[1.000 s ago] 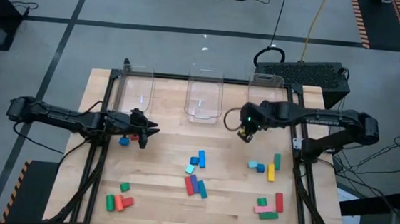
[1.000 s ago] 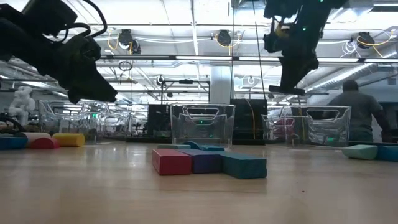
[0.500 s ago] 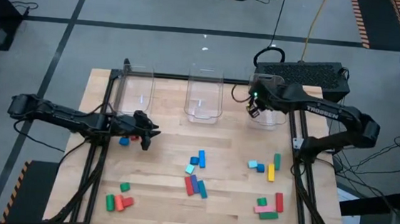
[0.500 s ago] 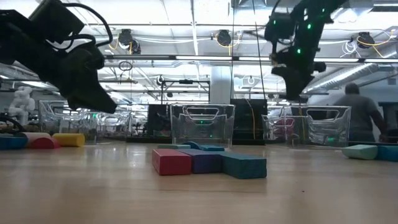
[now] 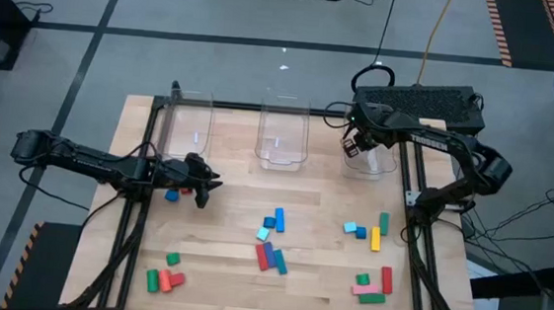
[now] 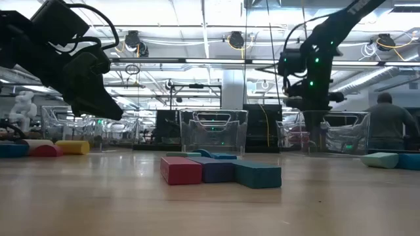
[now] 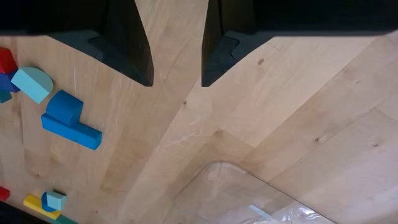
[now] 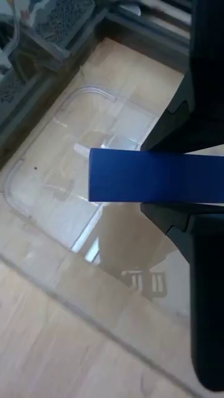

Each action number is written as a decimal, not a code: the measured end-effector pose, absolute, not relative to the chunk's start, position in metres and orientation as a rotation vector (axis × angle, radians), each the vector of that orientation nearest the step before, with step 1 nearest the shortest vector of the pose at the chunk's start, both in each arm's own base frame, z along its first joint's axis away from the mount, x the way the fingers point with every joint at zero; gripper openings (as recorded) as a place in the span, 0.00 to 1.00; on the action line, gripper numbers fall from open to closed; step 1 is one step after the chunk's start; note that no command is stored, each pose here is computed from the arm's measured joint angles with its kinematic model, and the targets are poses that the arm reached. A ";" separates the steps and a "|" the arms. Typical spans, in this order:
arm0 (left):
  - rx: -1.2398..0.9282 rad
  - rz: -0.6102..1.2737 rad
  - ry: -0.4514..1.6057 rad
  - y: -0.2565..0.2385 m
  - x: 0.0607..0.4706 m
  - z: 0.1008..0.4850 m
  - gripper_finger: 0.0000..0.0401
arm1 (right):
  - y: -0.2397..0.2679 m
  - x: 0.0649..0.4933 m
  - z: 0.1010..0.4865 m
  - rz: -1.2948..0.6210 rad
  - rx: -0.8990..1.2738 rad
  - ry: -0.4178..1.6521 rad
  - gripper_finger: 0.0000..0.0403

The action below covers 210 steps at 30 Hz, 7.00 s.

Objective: Sort blocks by size
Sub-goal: Put the blue rectangular block into the right transparent bin, then put the yellow rectangular block into the right transparent bin

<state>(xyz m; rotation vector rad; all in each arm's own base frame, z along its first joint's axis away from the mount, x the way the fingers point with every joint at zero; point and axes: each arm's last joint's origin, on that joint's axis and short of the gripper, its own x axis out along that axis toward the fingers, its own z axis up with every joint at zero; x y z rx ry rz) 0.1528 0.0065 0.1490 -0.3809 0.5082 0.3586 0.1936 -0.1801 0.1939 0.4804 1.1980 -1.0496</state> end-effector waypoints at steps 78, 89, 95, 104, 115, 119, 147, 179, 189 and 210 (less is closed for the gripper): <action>-0.379 0.362 0.516 0.007 0.152 0.148 0.34 | -0.088 0.159 0.283 -0.816 0.585 0.873 0.53; -0.396 0.317 0.524 -0.002 0.152 0.148 0.34 | -0.025 0.162 0.275 -0.705 0.743 1.063 0.53; -0.399 0.292 0.525 -0.008 0.152 0.148 0.34 | 0.004 0.171 0.264 -0.710 0.765 1.166 0.53; -0.379 0.313 0.513 -0.011 0.152 0.148 0.34 | 0.028 0.180 0.239 -0.838 0.694 1.388 0.53; -0.374 0.294 0.517 -0.014 0.151 0.148 0.34 | 0.045 0.182 0.201 -0.825 0.622 1.639 0.53; -0.371 0.287 0.518 -0.015 0.151 0.148 0.34 | 0.050 0.175 0.178 -0.763 0.640 1.738 0.53; -0.358 0.329 0.504 -0.013 0.151 0.149 0.34 | 0.094 0.161 0.149 -0.943 0.898 1.522 0.53; -0.353 0.338 0.501 -0.013 0.151 0.149 0.34 | 0.096 0.173 0.140 -0.766 0.853 1.483 0.22; -0.349 0.351 0.496 -0.013 0.151 0.149 0.34 | 0.091 0.192 0.154 -0.655 0.822 1.412 0.23; -0.348 0.354 0.495 -0.013 0.151 0.149 0.34 | 0.051 0.236 0.226 -0.612 0.569 1.272 0.24</action>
